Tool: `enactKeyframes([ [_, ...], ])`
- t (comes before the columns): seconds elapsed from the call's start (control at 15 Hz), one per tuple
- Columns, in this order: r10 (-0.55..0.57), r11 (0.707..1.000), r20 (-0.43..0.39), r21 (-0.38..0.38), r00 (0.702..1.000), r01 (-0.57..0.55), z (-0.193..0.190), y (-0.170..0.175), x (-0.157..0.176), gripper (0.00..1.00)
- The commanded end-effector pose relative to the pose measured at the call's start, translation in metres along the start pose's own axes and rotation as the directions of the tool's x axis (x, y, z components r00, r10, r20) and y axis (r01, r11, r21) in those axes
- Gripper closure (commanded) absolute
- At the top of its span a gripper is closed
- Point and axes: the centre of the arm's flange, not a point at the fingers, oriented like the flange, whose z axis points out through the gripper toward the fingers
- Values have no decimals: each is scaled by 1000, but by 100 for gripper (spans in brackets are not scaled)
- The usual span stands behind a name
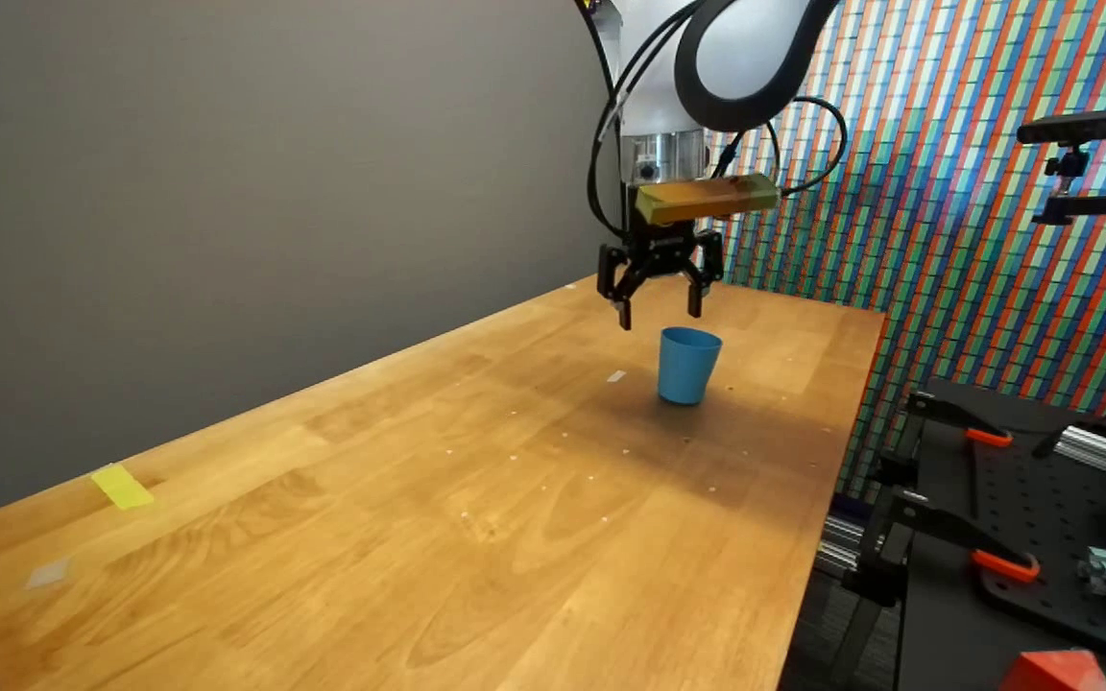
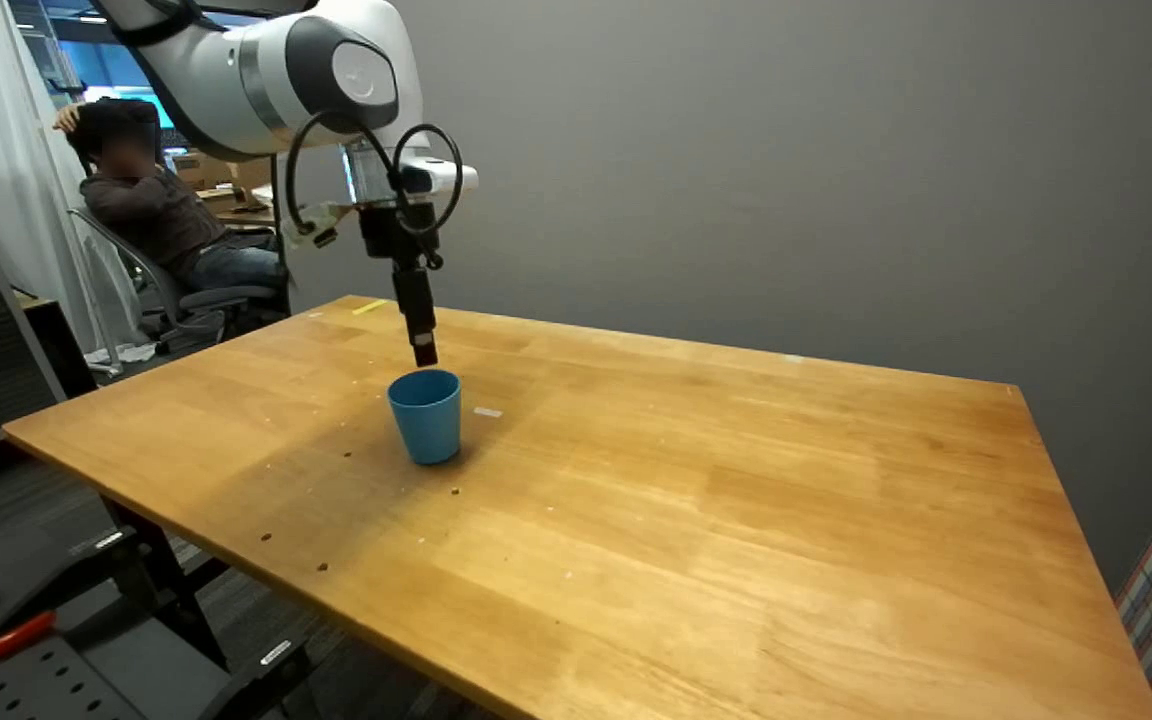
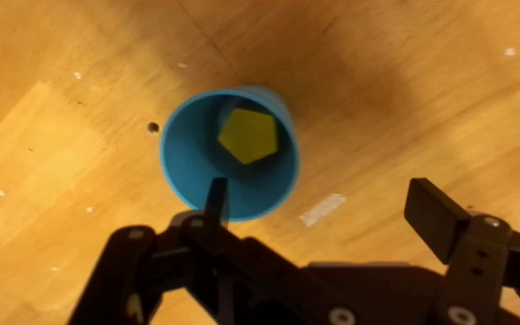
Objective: Place the yellow block inside the light blue cup
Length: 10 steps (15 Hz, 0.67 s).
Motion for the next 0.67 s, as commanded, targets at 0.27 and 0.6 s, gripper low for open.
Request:
enactKeyframes([
  [0.27, -264, 912, -28, 319, 964, 259, -148, -16, -7, 0],
  [0.6, -496, 781, -9, 433, 868, 451, -229, -2, -31, 0],
])
